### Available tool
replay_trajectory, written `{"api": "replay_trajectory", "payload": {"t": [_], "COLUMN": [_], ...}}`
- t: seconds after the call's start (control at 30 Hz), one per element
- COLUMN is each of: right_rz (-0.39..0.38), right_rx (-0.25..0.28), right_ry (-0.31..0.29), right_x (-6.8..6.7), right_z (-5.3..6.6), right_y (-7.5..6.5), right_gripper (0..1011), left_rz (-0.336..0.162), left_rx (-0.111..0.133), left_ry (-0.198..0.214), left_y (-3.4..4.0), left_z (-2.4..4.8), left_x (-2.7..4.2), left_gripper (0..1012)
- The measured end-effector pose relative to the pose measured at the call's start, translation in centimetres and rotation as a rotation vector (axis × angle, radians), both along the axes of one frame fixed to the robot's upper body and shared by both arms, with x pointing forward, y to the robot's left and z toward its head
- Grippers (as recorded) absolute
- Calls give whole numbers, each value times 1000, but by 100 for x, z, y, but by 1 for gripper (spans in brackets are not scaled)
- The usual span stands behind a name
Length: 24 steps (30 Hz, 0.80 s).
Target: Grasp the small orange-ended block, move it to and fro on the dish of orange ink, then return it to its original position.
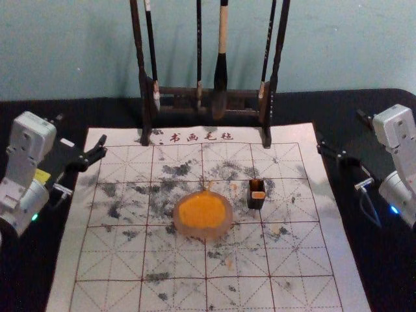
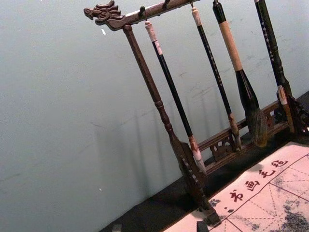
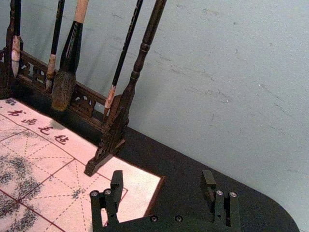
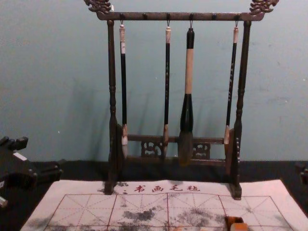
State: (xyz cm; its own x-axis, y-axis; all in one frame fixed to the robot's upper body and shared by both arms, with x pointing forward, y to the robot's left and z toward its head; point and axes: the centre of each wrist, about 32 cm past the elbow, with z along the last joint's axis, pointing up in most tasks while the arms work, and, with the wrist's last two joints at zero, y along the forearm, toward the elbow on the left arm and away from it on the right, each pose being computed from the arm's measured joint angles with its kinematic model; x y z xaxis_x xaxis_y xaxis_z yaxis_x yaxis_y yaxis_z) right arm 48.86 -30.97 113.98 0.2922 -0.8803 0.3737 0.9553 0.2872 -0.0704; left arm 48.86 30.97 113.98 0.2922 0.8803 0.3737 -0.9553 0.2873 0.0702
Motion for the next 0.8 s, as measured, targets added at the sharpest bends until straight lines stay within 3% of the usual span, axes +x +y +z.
{"api": "replay_trajectory", "payload": {"t": [0.8], "right_rz": [0], "right_rx": [0], "right_ry": [0], "right_x": [0], "right_z": [0], "right_y": [0], "right_gripper": [1003], "left_rz": [0], "left_rx": [0], "left_ry": [0], "left_y": [0], "left_z": [0], "left_x": [0], "left_gripper": [1001]}}
